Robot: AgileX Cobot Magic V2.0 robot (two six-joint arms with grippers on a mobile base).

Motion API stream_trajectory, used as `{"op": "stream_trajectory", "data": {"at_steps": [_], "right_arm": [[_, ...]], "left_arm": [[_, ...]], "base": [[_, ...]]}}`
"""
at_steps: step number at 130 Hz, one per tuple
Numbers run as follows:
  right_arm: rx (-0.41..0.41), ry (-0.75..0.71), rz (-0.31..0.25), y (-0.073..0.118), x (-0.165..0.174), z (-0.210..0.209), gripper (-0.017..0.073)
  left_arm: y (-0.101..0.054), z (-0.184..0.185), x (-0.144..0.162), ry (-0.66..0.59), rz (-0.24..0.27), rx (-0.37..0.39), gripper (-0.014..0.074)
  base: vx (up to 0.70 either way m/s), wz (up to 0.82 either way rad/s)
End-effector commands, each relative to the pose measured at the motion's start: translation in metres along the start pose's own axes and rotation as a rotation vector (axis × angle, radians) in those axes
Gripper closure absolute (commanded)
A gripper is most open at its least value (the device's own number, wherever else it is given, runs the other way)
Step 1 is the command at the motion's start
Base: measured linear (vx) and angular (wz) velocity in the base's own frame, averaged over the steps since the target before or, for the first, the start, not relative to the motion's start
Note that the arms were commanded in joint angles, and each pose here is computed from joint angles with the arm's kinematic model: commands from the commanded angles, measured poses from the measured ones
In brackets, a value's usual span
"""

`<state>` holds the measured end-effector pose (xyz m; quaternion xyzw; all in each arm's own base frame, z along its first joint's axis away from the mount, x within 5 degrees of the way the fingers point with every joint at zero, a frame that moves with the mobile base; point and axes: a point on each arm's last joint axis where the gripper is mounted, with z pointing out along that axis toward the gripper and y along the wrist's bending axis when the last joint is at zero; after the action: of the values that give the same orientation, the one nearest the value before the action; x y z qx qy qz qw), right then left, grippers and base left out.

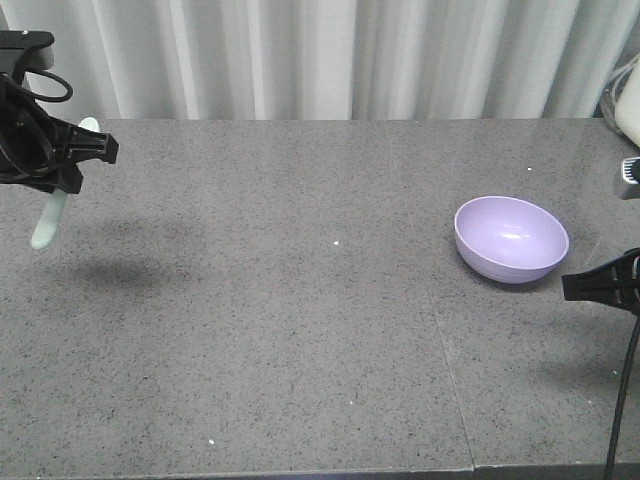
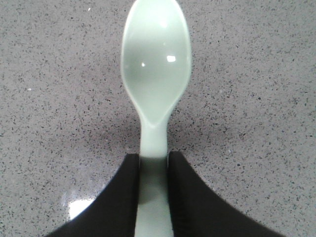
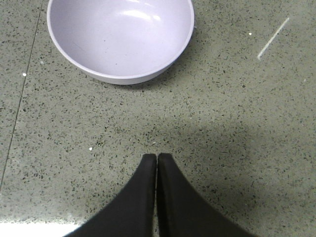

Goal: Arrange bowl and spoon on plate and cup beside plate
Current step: 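Lift the spoon upward with the left gripper, then move the right gripper to the lavender bowl rim and grasp it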

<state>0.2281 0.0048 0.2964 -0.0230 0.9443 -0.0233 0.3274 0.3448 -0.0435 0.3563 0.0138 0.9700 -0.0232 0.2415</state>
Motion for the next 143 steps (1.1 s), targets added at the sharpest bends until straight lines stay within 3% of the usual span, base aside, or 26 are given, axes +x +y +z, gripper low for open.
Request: {"op": "stream_trajectory", "data": {"at_steps": [1, 65, 79, 104, 143], "right_arm": [[0.009, -0.098, -0.010, -0.002, -0.013, -0.011, 0.0566], [0.008, -0.143, -0.006, -0.002, -0.018, -0.012, 0.0563], [0.023, -0.187, 0.057, -0.009, -0.034, -0.016, 0.0550], [0.039, -0.114, 0.154, -0.027, -0.077, -0.003, 0.0451], [0.038, 0.018, 0.100, -0.032, -0.126, 0.045, 0.0224]], "left_arm": [[-0.003, -0.025, -0.003, -0.086, 0.000, 0.021, 0.0601], [-0.003, -0.025, -0.002, -0.077, -0.001, 0.020, 0.0601], [-0.003, -0.025, -0.002, -0.078, -0.001, 0.020, 0.0601], [-0.003, -0.025, -0.002, -0.078, -0.001, 0.020, 0.0601], [-0.003, -0.025, -0.002, -0.078, -0.001, 0.020, 0.0601]], "base": [[0.00, 0.00], [0.00, 0.00], [0.00, 0.00], [0.00, 0.00], [0.00, 0.00]]}}
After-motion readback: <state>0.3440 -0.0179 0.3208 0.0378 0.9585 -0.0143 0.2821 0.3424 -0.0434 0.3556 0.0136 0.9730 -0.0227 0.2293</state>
